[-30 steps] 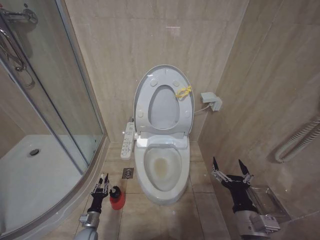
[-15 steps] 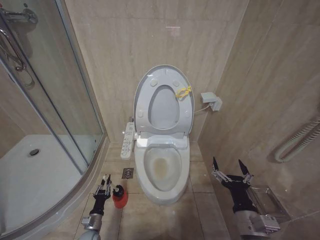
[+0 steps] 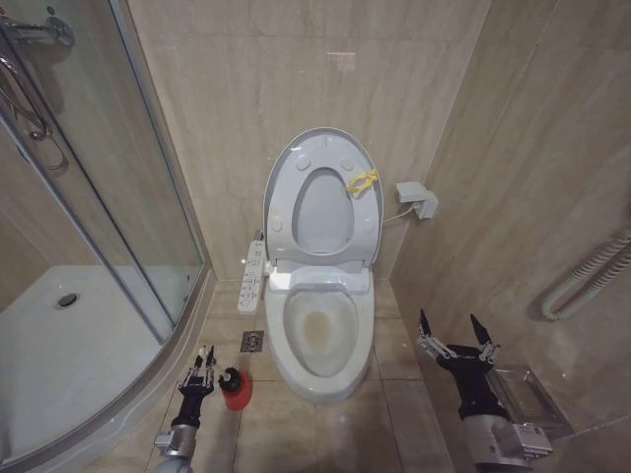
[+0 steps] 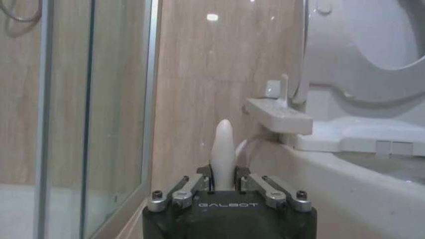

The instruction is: Open the toilet lid, clean the toilet bowl with a toilet brush, close the toilet lid, and flush.

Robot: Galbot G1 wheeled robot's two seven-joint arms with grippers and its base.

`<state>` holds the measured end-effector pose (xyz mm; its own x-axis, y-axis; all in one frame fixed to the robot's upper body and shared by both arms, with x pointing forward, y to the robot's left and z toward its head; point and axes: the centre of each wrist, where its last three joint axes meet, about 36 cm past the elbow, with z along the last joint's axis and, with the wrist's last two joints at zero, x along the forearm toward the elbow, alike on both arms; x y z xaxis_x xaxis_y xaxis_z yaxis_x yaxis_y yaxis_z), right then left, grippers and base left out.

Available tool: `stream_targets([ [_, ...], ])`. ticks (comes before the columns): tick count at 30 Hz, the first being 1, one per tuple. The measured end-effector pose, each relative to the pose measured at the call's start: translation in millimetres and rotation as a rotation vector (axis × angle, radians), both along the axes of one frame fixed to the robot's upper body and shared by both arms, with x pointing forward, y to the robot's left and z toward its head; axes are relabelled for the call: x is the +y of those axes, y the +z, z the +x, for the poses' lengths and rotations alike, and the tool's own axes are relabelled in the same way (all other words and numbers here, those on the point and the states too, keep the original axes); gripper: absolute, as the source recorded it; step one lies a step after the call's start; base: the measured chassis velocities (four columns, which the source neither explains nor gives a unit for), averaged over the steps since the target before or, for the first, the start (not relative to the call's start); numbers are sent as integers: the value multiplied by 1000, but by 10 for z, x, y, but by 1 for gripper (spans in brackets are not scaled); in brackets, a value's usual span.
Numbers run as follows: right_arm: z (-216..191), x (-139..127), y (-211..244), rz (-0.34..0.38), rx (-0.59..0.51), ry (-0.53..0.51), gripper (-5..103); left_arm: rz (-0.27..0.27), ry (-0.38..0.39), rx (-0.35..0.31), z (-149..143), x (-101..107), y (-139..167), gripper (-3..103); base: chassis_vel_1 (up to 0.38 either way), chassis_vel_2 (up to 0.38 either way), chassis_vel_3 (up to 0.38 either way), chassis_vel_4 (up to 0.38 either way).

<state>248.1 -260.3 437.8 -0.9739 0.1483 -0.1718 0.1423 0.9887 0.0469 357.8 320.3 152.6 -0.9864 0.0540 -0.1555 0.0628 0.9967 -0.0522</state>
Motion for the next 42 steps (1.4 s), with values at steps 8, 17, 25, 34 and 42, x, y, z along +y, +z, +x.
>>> stream_targets([
  [8,0,0,0,0,0,0,100,-9,0,22,77,30,-77,21,0,0,0,0],
  [17,0,0,0,0,0,0,100,-17,-12,66,134,75,-249,21,0,0,0,0],
  [25,0,0,0,0,0,0,100,-10,2,126,-17,102,-362,21,0,0,0,0],
  [34,0,0,0,0,0,0,100,-1,-1,161,-196,144,-367,21,0,0,0,0],
  [42,0,0,0,0,0,0,100,-19,6,161,-258,143,-214,21,0,0,0,0],
])
